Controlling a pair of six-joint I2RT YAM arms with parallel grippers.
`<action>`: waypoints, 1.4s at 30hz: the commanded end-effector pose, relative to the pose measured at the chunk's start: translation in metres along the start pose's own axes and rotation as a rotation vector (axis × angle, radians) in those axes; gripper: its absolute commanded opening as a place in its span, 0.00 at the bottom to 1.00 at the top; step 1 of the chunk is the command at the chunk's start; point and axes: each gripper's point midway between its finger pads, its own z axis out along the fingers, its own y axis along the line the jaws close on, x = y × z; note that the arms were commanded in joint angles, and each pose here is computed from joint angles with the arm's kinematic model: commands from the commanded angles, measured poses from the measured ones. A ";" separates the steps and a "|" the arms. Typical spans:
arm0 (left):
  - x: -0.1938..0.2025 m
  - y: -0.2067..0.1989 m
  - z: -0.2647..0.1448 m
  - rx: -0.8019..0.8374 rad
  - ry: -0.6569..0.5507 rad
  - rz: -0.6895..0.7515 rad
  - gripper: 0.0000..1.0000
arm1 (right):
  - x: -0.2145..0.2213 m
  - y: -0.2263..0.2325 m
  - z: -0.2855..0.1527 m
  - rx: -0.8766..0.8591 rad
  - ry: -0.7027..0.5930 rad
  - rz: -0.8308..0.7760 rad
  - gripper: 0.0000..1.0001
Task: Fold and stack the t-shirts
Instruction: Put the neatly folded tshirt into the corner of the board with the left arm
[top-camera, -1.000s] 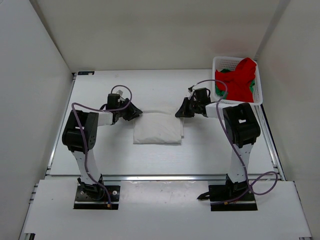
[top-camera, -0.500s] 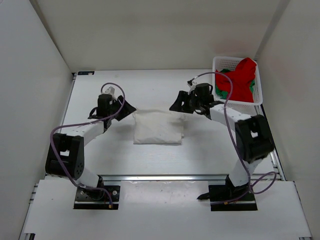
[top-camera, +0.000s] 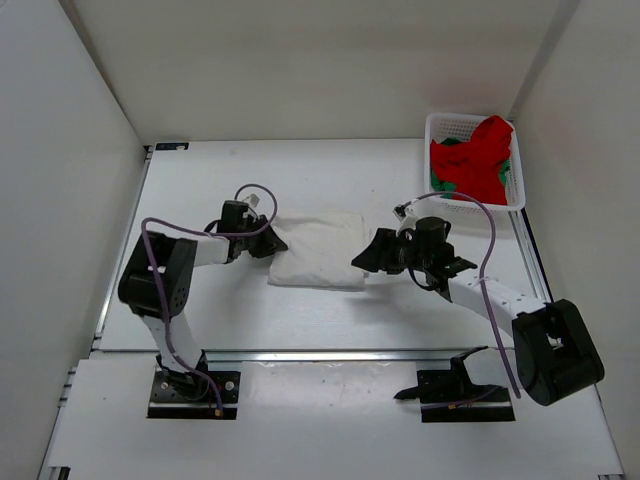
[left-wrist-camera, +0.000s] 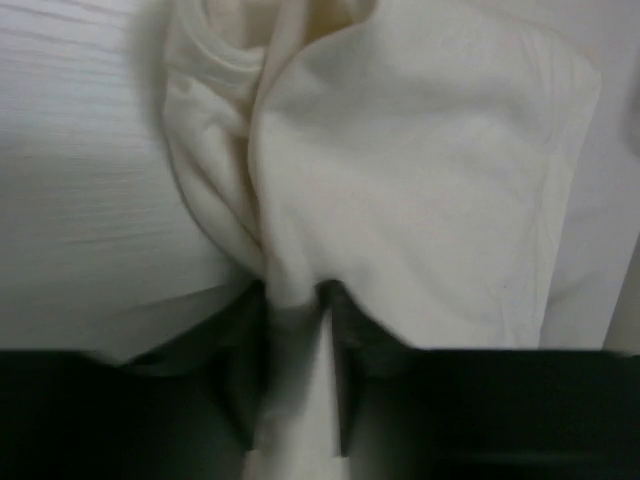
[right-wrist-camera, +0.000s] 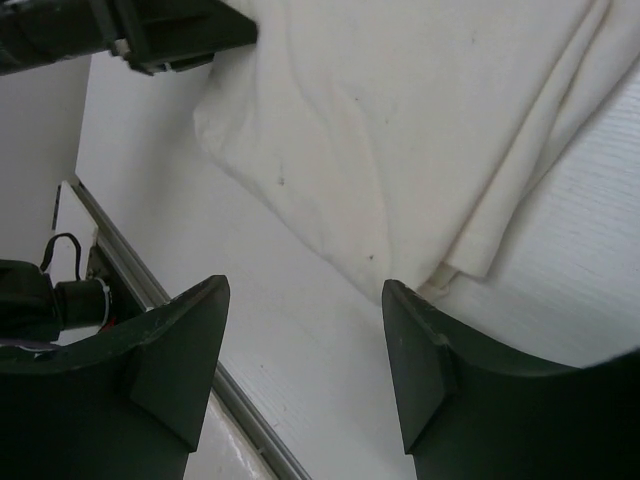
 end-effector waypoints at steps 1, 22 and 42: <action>0.040 -0.008 0.027 0.034 0.142 -0.022 0.27 | -0.024 0.020 -0.008 -0.084 -0.088 -0.059 0.61; -0.212 0.163 -0.118 -0.151 -0.548 -0.527 0.01 | -0.011 0.003 0.009 -0.136 0.009 -0.013 0.58; -0.302 0.255 -0.066 -0.254 -0.512 -0.649 0.05 | 0.010 0.009 0.020 -0.132 0.110 -0.031 0.57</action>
